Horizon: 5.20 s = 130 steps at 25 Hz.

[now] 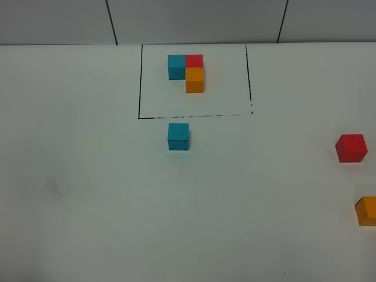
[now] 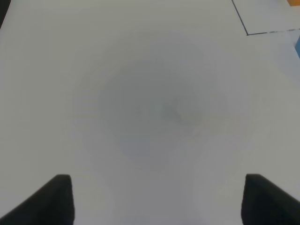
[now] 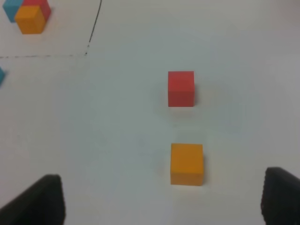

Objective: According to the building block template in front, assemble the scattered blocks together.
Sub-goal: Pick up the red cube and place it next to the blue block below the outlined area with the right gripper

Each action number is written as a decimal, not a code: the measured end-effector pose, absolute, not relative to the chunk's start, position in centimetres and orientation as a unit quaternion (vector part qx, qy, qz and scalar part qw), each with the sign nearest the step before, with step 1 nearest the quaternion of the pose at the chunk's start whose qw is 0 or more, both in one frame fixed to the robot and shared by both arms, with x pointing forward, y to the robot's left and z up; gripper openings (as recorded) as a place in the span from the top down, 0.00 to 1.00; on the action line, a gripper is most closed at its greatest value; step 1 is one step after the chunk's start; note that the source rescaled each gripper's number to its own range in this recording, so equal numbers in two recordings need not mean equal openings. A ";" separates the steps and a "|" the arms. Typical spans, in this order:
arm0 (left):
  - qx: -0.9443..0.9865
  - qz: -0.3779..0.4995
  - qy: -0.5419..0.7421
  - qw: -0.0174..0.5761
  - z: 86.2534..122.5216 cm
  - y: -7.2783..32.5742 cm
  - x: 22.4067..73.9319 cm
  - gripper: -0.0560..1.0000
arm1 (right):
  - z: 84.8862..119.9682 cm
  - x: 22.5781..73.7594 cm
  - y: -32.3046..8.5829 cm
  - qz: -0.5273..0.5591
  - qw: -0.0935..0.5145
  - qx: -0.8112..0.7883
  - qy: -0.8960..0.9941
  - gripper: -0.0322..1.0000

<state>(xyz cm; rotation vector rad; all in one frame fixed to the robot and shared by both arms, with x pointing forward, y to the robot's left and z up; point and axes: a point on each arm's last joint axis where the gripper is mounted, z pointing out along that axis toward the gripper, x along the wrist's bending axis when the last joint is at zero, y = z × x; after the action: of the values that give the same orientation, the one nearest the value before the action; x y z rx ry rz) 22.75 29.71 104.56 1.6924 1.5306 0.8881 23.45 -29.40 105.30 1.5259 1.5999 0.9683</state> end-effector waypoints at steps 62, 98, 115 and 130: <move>0.650 0.341 0.588 0.340 104.6 29.7 22.8 0.31 | 90.7 57.0 -30.7 0.108 0.111 0.658 0.737 0.31; 0.650 0.341 0.588 0.340 104.6 29.7 22.8 0.31 | 95.4 61.8 -8.2 0.021 0.117 0.040 0.992 0.95; 0.650 0.341 0.588 0.340 104.6 29.7 22.8 0.31 | 92.0 63.6 -5.3 0.054 0.067 0.031 0.996 0.95; 0.650 0.341 0.588 0.340 104.6 29.7 22.8 0.32 | 90.9 64.0 -4.7 0.073 0.067 0.038 0.994 0.95</move>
<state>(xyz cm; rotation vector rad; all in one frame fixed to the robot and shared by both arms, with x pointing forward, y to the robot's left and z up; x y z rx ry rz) 22.75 29.71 104.56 1.6924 1.5306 0.8881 63.97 -4.70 90.90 0.1141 2.9971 0.2190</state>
